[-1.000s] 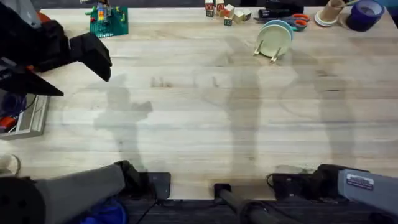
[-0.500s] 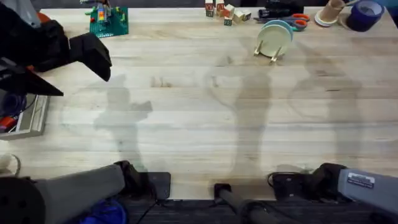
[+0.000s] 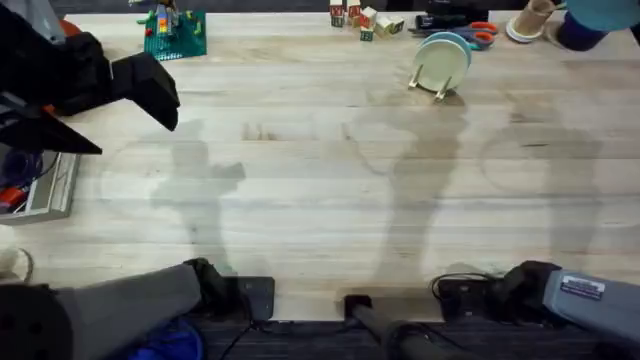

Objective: Pick up the plates from the table one by one and place each into a slot on the dish rack.

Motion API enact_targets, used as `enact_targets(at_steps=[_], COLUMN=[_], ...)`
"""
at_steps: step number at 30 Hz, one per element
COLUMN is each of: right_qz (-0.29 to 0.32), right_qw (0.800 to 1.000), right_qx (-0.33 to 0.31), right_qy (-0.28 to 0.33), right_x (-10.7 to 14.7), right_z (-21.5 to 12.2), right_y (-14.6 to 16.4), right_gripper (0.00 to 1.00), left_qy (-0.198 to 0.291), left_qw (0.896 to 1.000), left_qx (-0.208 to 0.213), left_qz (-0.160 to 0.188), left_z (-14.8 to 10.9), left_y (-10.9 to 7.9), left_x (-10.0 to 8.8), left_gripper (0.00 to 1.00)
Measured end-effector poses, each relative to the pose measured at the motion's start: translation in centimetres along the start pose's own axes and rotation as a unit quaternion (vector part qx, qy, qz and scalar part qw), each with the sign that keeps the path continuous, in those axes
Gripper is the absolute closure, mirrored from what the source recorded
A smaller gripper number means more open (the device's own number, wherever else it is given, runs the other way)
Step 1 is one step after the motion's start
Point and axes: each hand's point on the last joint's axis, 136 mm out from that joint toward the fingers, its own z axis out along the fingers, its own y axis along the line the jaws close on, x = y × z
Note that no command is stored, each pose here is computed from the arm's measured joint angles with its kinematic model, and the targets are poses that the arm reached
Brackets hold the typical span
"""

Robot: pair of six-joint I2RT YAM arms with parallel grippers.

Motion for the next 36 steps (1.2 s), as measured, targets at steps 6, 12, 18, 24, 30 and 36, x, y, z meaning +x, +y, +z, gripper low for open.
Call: enact_targets(at_steps=[6,12,18,24,30,36], right_qz=[0.0,-0.003,0.005,0.027,0.033,0.039], right_qw=[1.0,1.0,0.998,0.997,0.997,0.995], right_qx=[0.007,0.028,0.064,0.068,0.023,-0.019], right_qy=[-0.002,-0.013,-0.023,-0.026,-0.065,-0.094], right_x=[0.0,-0.6,-1.0,-0.5,-1.8,-2.6], right_z=[-0.1,-0.1,1.2,4.0,6.8,9.5], right_y=[-0.4,-1.5,-3.8,-5.4,-5.8,-6.2], right_gripper=[0.971,0.971,0.971,0.972,0.972,0.972], left_qy=[0.0,0.0,0.0,0.0,0.0,0.0], left_qw=[1.0,1.0,1.0,1.0,1.0,1.0], left_qx=[0.0,0.0,0.0,0.0,0.0,0.0], left_qz=[0.0,0.0,0.0,0.0,0.0,0.0], left_z=[0.0,0.0,0.0,0.0,0.0,0.0], left_y=[0.0,0.0,0.0,0.0,0.0,0.0], left_x=[0.0,0.0,0.0,0.0,0.0,0.0], left_gripper=[0.006,0.006,0.007,0.006,0.006,0.006])
